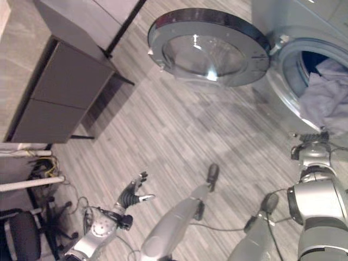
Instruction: Grab the laundry basket,head to the washer,open it,put in the laundry and shut it.
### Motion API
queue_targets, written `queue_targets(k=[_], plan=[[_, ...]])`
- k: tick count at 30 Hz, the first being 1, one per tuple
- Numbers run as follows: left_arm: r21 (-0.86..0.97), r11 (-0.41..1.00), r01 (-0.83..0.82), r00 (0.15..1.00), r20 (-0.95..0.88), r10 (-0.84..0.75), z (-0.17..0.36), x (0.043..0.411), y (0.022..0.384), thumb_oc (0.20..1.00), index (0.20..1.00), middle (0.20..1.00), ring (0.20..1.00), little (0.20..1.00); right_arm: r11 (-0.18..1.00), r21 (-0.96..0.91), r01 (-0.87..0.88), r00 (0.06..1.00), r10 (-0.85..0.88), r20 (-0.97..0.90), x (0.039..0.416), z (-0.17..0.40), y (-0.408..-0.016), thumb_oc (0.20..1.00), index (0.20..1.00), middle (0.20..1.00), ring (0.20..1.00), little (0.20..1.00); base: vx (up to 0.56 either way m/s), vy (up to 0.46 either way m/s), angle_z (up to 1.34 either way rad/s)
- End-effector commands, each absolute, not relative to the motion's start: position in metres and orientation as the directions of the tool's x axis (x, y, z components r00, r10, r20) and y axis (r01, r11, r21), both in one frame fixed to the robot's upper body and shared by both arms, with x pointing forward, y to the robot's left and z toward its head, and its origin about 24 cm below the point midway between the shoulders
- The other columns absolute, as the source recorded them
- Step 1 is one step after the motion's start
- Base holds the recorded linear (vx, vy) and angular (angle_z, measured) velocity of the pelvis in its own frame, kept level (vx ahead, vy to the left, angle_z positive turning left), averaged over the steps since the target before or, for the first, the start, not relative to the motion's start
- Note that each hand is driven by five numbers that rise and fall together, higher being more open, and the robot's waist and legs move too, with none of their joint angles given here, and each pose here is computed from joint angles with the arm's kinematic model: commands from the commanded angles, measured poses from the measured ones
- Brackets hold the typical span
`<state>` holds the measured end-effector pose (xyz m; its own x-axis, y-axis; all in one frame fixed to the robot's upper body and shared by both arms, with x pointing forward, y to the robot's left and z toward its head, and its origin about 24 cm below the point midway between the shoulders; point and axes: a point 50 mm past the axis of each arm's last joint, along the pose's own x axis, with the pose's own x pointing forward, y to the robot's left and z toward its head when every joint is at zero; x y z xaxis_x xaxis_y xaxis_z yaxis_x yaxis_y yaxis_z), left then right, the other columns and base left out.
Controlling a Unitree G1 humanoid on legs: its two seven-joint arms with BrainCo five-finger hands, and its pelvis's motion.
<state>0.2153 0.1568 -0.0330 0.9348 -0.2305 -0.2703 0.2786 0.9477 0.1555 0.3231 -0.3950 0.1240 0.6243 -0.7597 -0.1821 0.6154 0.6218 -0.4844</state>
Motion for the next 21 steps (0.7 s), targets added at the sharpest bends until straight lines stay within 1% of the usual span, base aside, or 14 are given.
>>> queue_targets(k=[1, 2, 4, 5, 7, 13, 14, 16, 19, 20, 21], plan=[[0.129, 0.946, 0.297, 0.943, -0.196, -0.269, -0.018, 0.222, 0.152, 1.000, 1.000, 1.000, 1.000, 1.000, 0.497, -0.532, 0.686, 0.537, -0.839, -0.091, 0.300, 0.155, -0.431, 1.000, 1.000, 1.000, 1.000, 1.000, 0.06, 0.057, 0.12], [0.116, 0.945, 0.306, 0.941, -0.187, -0.282, -0.016, 0.222, 0.150, 1.000, 1.000, 1.000, 1.000, 1.000, 0.463, -0.540, 0.703, 0.503, -0.860, -0.083, 0.291, 0.162, -0.442, 1.000, 1.000, 1.000, 1.000, 1.000, 0.06, 0.055, 0.14], [0.108, 0.944, 0.313, 0.940, -0.178, -0.291, -0.013, 0.223, 0.149, 1.000, 1.000, 1.000, 1.000, 1.000, 0.436, -0.539, 0.721, 0.471, -0.879, -0.081, 0.282, 0.168, -0.451, 1.000, 1.000, 1.000, 1.000, 1.000, 0.06, 0.050, 0.11], [0.108, 0.944, 0.313, 0.940, -0.178, -0.291, -0.013, 0.223, 0.149, 1.000, 1.000, 1.000, 1.000, 1.000, 0.435, -0.539, 0.721, 0.470, -0.879, -0.081, 0.282, 0.168, -0.451, 1.000, 1.000, 1.000, 1.000, 1.000, 0.03, 0.030, 0.08], [0.090, 0.945, 0.314, 0.940, -0.172, -0.296, -0.012, 0.223, 0.147, 1.000, 1.000, 1.000, 1.000, 1.000, 0.414, -0.532, 0.739, 0.430, -0.897, -0.101, 0.267, 0.169, -0.463, 1.000, 1.000, 1.000, 1.000, 1.000, 0.05, 0.047, 0.08], [0.074, 0.946, 0.316, 0.933, -0.202, -0.296, -0.017, 0.220, 0.149, 1.000, 1.000, 1.000, 1.000, 1.000, 0.459, -0.512, 0.726, 0.414, -0.886, -0.207, 0.256, 0.151, -0.467, 1.000, 1.000, 1.000, 1.000, 1.000, 0.04, 0.018, 0.06], [0.073, 0.947, 0.314, 0.934, -0.201, -0.295, -0.017, 0.220, 0.150, 1.000, 1.000, 1.000, 1.000, 1.000, 0.471, -0.492, 0.732, 0.422, -0.881, -0.215, 0.255, 0.149, -0.466, 1.000, 1.000, 1.000, 1.000, 1.000, 0.04, 0.012, -0.02], [0.075, 0.941, 0.329, 0.928, -0.210, -0.308, -0.018, 0.219, 0.149, 1.000, 1.000, 1.000, 1.000, 1.000, 0.524, -0.469, 0.711, 0.466, -0.850, -0.244, 0.260, 0.142, -0.462, 1.000, 1.000, 1.000, 1.000, 1.000, 0.00, 0.000, 0.00], [0.082, 0.933, 0.350, 0.916, -0.236, -0.323, -0.023, 0.217, 0.150, 1.000, 1.000, 1.000, 1.000, 1.000, 0.637, -0.444, 0.630, 0.569, -0.768, -0.295, 0.274, 0.130, -0.447, 1.000, 1.000, 1.000, 1.000, 1.000, 0.01, 0.003, -0.05], [0.083, 0.930, 0.357, 0.912, -0.244, -0.328, -0.024, 0.217, 0.149, 1.000, 1.000, 1.000, 1.000, 1.000, 0.659, -0.456, 0.598, 0.590, -0.747, -0.307, 0.278, 0.127, -0.444, 1.000, 1.000, 1.000, 1.000, 1.000, 0.01, -0.001, -0.04], [0.083, 0.930, 0.357, 0.913, -0.244, -0.328, -0.024, 0.217, 0.150, 1.000, 1.000, 1.000, 1.000, 1.000, 0.660, -0.456, 0.598, 0.590, -0.747, -0.307, 0.278, 0.127, -0.443, 1.000, 1.000, 1.000, 1.000, 1.000, 0.00, -0.007, -0.04]])
